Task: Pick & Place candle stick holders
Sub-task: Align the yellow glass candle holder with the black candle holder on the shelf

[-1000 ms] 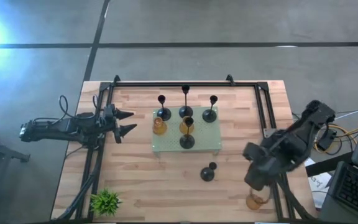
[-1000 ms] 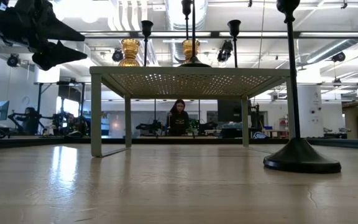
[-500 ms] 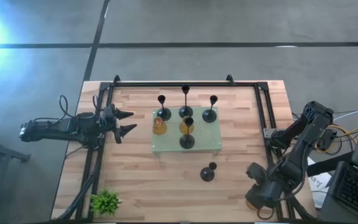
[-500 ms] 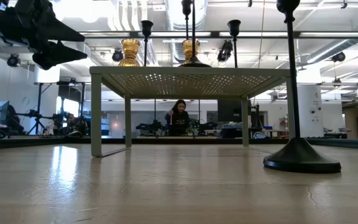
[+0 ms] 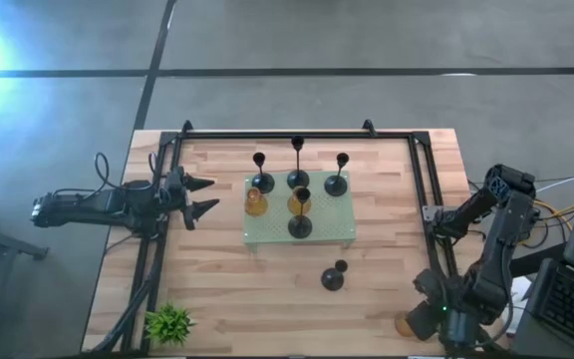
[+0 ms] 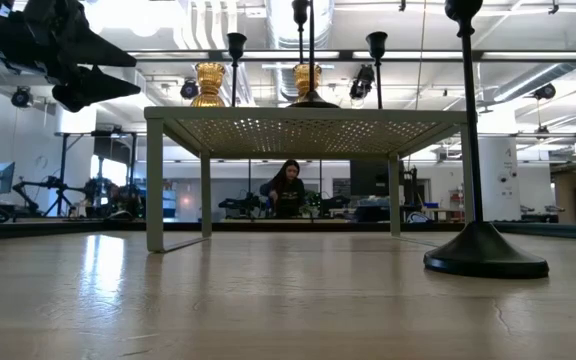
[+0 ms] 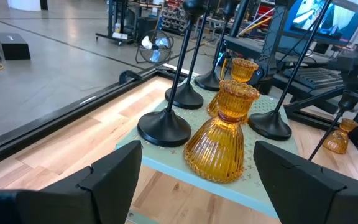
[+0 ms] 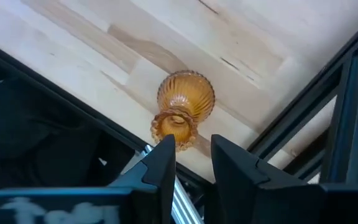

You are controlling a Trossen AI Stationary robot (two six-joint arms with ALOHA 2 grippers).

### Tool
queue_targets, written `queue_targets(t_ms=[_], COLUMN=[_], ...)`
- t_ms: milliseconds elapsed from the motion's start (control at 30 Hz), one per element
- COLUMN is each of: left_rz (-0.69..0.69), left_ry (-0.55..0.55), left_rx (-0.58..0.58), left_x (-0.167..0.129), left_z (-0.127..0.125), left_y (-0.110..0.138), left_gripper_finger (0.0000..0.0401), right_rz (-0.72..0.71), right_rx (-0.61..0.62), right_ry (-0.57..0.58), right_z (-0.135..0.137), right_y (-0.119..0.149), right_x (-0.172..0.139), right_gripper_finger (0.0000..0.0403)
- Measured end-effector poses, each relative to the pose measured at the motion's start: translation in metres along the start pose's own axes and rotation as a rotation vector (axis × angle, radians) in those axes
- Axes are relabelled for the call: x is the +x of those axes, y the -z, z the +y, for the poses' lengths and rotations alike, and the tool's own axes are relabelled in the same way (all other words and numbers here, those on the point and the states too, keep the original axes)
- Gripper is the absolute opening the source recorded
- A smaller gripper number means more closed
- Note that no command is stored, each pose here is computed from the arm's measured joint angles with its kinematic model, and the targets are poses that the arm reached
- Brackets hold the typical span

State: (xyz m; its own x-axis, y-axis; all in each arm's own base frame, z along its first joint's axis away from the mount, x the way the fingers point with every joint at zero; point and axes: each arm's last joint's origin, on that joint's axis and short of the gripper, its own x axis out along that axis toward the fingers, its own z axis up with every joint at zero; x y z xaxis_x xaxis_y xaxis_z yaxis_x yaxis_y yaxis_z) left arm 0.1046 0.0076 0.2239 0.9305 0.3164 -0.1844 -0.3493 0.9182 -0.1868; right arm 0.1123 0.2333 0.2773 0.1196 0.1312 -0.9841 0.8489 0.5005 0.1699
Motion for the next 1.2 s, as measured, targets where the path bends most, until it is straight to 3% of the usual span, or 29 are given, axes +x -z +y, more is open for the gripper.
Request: queue_targets(t_ms=[333, 667, 900, 1067, 1200], left_rz=[-0.025, -0.026, -0.026, -0.031, -0.036], left_ry=[0.005, 0.006, 0.006, 0.008, 0.009], left_rx=[-0.007, -0.008, -0.008, -0.009, 0.001], left_x=[0.000, 0.000, 0.000, 0.000, 0.000], left_z=[-0.001, -0.001, -0.001, -0.001, -0.001], left_y=[-0.002, -0.003, -0.003, -0.003, -0.004], left_gripper_finger=[0.0314, 0.0314, 0.0314, 0.0314, 0.0314], right_rz=[0.040, 0.073, 0.069, 0.084, 0.082], right_rx=[0.012, 0.000, -0.074, -0.085, -0.074], right_ry=[-0.046, -0.069, -0.094, -0.116, -0.124], right_z=[-0.007, -0.013, -0.012, -0.017, -0.025], right_y=[0.007, 0.004, 0.003, -0.001, -0.018], right_x=[0.044, 0.066, 0.066, 0.054, 0.026], right_gripper_finger=[0.0105, 0.0091, 0.0023, 0.0015, 0.0014])
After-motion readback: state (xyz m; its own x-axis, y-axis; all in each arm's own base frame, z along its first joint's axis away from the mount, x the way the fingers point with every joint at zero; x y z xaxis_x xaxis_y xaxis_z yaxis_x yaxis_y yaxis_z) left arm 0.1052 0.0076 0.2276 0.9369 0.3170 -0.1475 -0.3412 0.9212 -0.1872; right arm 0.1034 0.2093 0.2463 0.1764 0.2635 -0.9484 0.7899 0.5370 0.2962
